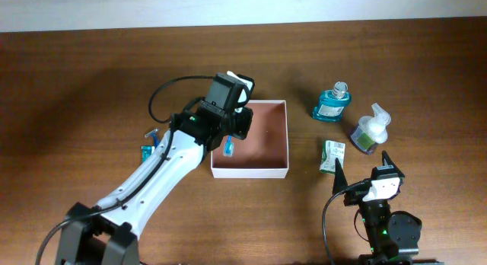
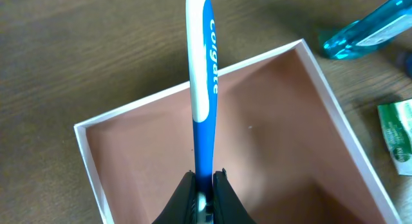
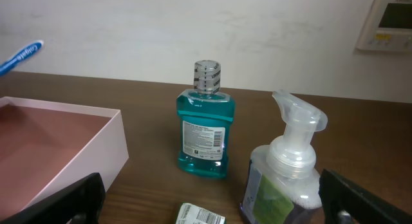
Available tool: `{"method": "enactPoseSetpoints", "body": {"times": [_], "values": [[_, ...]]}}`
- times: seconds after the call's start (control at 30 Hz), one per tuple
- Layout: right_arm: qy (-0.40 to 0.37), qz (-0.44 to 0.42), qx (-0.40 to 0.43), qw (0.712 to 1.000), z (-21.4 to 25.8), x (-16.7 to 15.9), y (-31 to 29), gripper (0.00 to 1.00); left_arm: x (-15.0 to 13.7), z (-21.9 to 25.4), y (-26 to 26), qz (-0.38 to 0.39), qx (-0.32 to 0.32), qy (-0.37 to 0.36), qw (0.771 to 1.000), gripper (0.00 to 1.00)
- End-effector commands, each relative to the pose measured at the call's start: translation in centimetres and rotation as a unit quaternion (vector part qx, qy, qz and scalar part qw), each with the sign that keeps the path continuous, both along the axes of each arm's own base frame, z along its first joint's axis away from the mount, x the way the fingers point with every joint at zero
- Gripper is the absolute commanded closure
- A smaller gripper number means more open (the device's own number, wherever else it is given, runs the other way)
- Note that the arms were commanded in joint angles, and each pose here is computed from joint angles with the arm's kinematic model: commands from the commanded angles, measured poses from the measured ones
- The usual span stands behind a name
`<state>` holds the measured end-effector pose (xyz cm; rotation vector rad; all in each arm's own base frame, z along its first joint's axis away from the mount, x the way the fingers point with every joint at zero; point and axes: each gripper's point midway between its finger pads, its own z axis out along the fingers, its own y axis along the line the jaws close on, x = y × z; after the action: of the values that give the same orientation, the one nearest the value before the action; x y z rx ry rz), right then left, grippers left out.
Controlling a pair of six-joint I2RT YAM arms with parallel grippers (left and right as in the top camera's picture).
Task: Pack container
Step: 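Lift the toothbrush and carry it over the pink box, then lower the toothbrush into the box and open the left gripper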
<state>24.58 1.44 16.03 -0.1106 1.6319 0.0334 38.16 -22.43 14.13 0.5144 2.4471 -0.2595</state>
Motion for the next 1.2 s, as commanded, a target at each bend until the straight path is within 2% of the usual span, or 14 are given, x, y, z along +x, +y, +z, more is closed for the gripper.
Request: {"method": "enactPoseSetpoints", "body": {"times": [0.0,0.5,0.87,1.17], "values": [[0.001,0.0,0.002,1.0,-0.2,0.0,0.0,0.01,0.3,-0.9,-0.2,0.004,0.007,0.008,1.0,0.99],[0.001,0.0,0.002,1.0,-0.2,0.0,0.0,0.01,-0.6,-4.2,0.4,0.005,0.036,0.054,0.998,0.99],[0.001,0.0,0.002,1.0,-0.2,0.0,0.0,0.01,-0.7,-4.8,0.5,0.006,0.042,0.063,0.997,0.99],[0.001,0.0,0.002,1.0,-0.2,0.0,0.0,0.01,-0.9,-7.8,0.6,0.005,0.06,0.094,0.994,0.99]]}}
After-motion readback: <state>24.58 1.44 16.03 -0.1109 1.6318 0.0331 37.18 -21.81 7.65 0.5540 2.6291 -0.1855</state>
